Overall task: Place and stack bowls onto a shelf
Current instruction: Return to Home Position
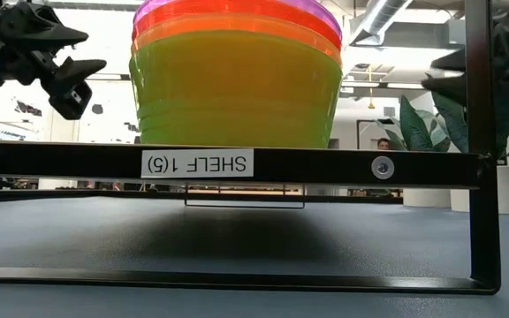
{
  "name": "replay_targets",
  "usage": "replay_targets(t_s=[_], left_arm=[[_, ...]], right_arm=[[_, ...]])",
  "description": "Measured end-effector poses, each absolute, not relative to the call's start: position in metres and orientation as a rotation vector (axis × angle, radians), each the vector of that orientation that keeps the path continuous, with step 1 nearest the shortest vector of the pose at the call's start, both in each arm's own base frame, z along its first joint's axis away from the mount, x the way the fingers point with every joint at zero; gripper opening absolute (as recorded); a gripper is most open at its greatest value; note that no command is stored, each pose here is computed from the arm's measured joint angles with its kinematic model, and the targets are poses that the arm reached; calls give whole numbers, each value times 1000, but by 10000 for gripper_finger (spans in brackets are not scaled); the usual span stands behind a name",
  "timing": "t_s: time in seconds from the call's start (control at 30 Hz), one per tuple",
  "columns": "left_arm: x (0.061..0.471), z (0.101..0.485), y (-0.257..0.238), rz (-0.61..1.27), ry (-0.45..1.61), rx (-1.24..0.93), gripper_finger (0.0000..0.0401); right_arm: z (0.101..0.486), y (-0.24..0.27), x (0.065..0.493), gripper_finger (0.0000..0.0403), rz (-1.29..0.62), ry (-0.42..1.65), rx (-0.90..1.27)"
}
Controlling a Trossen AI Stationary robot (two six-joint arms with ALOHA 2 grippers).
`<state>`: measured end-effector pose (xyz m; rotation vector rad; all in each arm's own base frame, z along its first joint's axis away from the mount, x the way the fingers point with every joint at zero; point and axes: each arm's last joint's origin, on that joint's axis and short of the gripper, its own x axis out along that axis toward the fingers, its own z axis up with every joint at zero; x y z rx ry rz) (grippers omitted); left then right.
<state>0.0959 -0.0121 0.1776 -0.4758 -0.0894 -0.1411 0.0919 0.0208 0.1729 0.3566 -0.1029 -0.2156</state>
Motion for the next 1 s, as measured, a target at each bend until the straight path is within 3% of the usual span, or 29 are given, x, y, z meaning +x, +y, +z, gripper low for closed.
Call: replay_targets(t_s=[0.53, 1.0], left_arm=[[97, 170, -10, -50, -41, -315, 162], [97, 170, -11, -78, -28, -409, 162]], right_arm=[[165, 15, 99, 209, -308, -29, 294], [165, 15, 99, 209, -307, -31, 295]])
